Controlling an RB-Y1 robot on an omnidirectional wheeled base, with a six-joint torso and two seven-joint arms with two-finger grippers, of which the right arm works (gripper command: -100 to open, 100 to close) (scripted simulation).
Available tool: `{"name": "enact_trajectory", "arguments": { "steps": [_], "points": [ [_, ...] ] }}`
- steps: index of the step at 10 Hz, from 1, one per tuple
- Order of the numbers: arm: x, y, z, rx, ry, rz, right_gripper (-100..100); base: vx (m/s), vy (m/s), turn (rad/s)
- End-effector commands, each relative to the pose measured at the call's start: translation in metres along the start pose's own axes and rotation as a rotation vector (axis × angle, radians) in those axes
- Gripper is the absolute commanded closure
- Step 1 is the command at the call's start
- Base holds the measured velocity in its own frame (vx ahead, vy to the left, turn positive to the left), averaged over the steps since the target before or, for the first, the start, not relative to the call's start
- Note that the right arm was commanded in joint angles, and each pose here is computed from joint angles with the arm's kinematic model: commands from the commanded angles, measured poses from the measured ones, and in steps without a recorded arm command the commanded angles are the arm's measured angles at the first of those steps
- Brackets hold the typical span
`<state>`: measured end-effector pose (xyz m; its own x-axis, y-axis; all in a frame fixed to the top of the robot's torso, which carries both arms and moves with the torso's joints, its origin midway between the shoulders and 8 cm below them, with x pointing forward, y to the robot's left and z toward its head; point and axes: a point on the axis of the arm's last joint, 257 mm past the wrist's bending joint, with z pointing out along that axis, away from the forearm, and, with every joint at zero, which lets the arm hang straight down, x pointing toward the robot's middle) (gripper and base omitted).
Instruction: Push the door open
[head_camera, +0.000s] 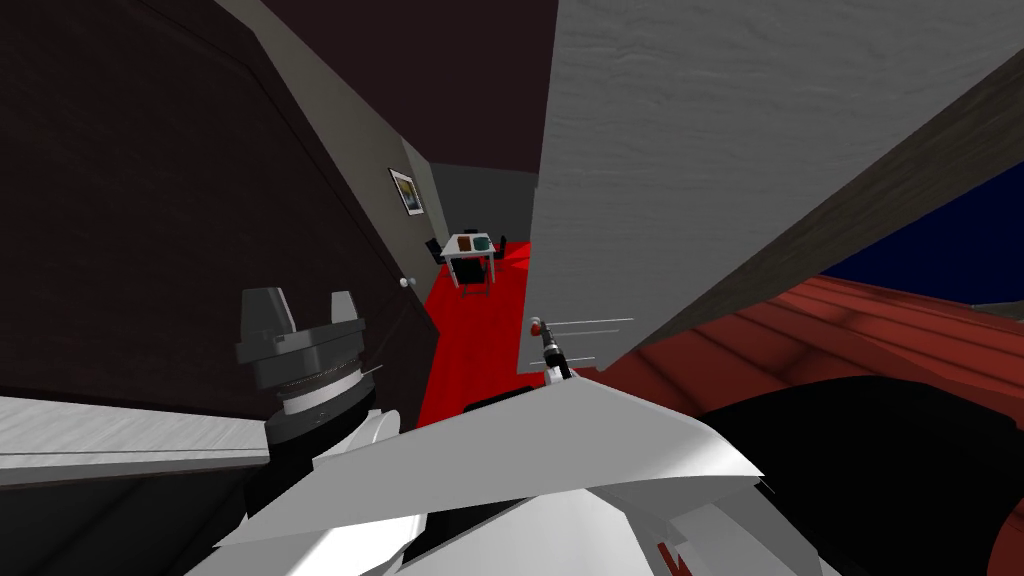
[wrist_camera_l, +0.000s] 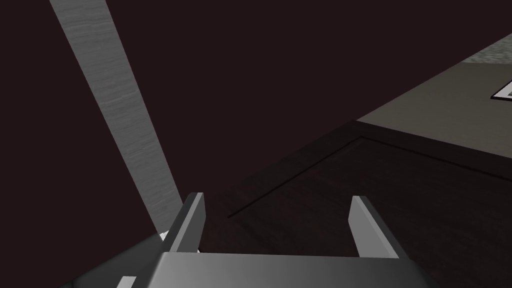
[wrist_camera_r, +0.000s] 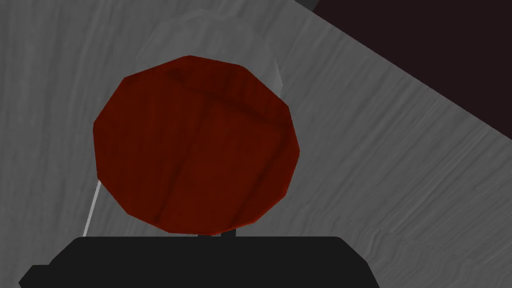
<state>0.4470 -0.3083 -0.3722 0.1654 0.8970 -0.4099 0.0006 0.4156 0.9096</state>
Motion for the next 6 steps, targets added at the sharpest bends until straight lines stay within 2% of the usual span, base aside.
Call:
{"name": "enact_trajectory", "arguments": {
  "steps": [1, 4, 6],
  "points": [
    [0.006, 0.004, 0.0011, -0.013, 0.018, -0.024, -100, 0.025, -0.003, -0.282],
    [0.018, 0.014, 0.0029, -0.043, 0.057, -0.076, -100, 0.014, 0.016, -0.259],
    [0.032, 0.023, 0.0037, -0.075, 0.096, -0.130, -100, 0.020, 0.027, -0.339]
  ]
}}
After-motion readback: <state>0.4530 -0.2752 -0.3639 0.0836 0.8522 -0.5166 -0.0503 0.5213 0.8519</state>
